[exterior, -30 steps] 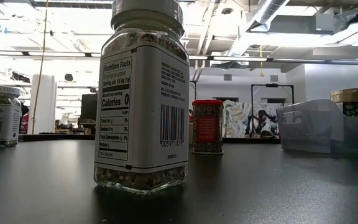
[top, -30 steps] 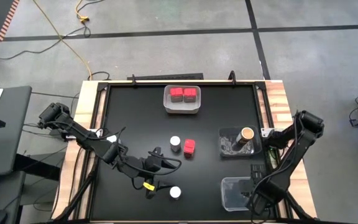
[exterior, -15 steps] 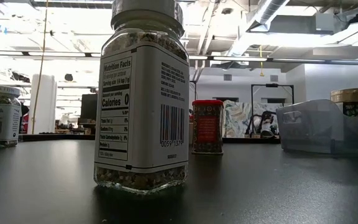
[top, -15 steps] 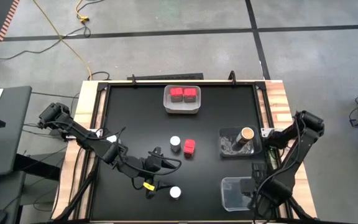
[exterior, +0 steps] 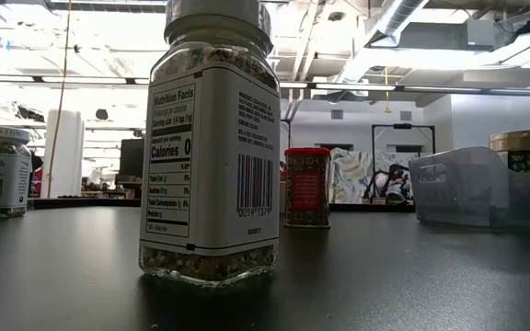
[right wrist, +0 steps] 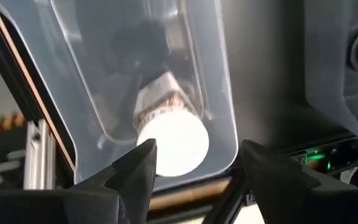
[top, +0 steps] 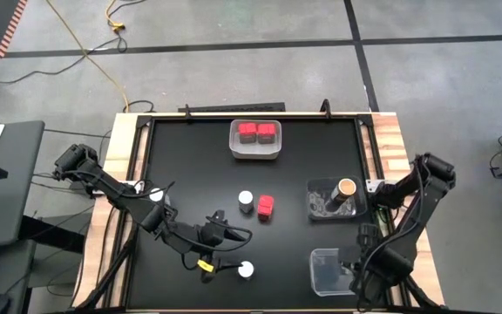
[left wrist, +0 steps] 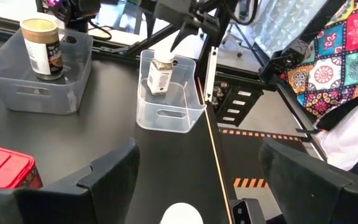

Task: Sort spices by type
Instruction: Put the top right white seasoning bottle into the transparent bin

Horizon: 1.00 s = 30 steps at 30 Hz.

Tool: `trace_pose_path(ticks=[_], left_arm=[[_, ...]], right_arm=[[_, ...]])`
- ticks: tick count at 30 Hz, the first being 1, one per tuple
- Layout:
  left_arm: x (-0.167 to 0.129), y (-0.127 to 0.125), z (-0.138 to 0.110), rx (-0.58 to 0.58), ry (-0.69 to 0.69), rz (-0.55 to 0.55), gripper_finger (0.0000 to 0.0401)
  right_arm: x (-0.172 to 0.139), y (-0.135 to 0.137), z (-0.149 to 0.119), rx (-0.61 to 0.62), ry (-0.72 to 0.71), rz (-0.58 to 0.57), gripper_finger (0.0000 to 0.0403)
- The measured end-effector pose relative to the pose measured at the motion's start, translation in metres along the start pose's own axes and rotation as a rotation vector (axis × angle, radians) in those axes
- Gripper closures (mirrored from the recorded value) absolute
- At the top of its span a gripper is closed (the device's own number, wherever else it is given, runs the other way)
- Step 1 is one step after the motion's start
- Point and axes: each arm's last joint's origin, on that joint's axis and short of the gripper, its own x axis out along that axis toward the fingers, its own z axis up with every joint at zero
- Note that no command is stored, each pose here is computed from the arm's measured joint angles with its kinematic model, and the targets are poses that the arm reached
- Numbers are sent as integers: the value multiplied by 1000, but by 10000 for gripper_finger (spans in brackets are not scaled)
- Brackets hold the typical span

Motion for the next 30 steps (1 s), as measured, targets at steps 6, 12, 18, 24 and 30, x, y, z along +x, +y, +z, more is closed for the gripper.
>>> trace_pose_path(ticks=[6,12,18,24,30], left_arm=[[0,0,0,-1,0,0,83],[0,0,0,0,1,1,83],[0,0,0,1,4,2,83],[0,0,-1,2,5,3,83],[0,1,-2,7,19,9,83]], right_arm=[[-19,-10,0,149,-156,101,141],[-33,-12,5,406,-210,267,141],[-28,6,13,526,-210,375,141],[-20,24,11,710,-168,430,142],[-1,45,-4,896,-97,383,142]])
